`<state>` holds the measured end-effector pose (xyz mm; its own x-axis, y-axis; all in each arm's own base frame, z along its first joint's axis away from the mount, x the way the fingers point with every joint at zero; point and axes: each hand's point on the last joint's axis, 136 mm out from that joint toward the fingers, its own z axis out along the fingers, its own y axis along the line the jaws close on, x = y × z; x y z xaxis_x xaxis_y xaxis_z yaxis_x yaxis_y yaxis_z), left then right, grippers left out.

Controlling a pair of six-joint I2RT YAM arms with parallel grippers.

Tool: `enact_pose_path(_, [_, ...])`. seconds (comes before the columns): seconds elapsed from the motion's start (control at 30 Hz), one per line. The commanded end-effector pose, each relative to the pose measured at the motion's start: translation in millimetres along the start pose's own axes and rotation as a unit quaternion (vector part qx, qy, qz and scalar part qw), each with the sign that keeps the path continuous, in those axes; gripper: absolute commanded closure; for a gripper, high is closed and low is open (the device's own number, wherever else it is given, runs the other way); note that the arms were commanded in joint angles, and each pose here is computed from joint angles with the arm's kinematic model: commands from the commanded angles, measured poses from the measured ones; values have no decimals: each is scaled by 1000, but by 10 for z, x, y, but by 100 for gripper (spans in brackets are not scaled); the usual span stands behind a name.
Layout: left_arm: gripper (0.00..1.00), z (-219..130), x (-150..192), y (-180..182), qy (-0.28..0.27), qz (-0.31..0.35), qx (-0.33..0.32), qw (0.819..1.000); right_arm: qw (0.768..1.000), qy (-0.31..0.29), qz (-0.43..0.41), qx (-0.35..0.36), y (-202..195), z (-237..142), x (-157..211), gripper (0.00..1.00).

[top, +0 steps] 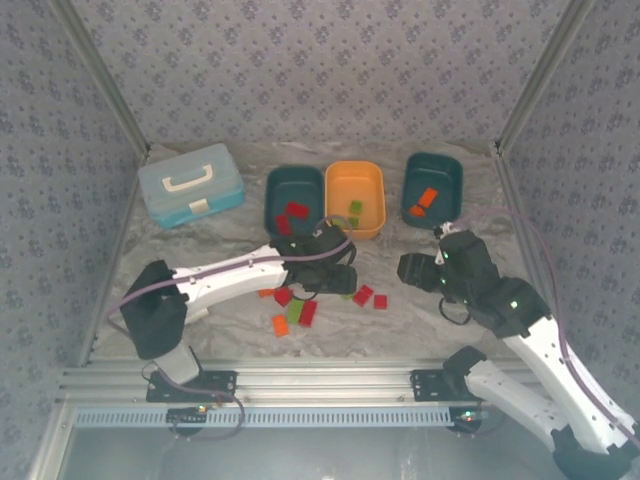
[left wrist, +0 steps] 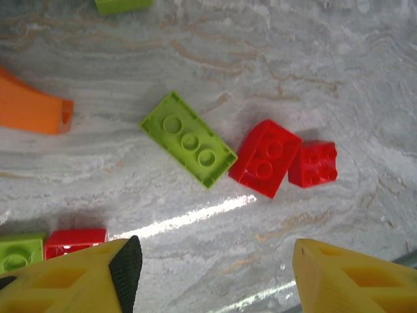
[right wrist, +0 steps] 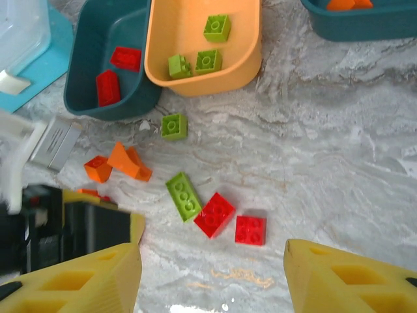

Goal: Sort the legos into containers by color

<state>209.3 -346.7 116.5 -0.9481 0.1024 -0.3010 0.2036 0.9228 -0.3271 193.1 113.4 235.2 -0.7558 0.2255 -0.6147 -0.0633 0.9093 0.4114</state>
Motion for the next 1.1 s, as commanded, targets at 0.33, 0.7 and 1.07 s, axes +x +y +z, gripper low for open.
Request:
enact_pose_path(0.33, [33, -426, 115, 1239, -23, -74, -119, 990, 999, 37, -1, -9, 66, 141, 253, 40])
enact_pose_path(0.7, [40, -20, 236, 1462, 50, -27, -143, 988, 999, 50, -12, -11, 134, 256, 405, 39])
enact_pose_path(1.07, [45, 238, 280, 1489, 73, -30, -136, 988, 998, 53, -16, -9, 166, 294, 423, 39])
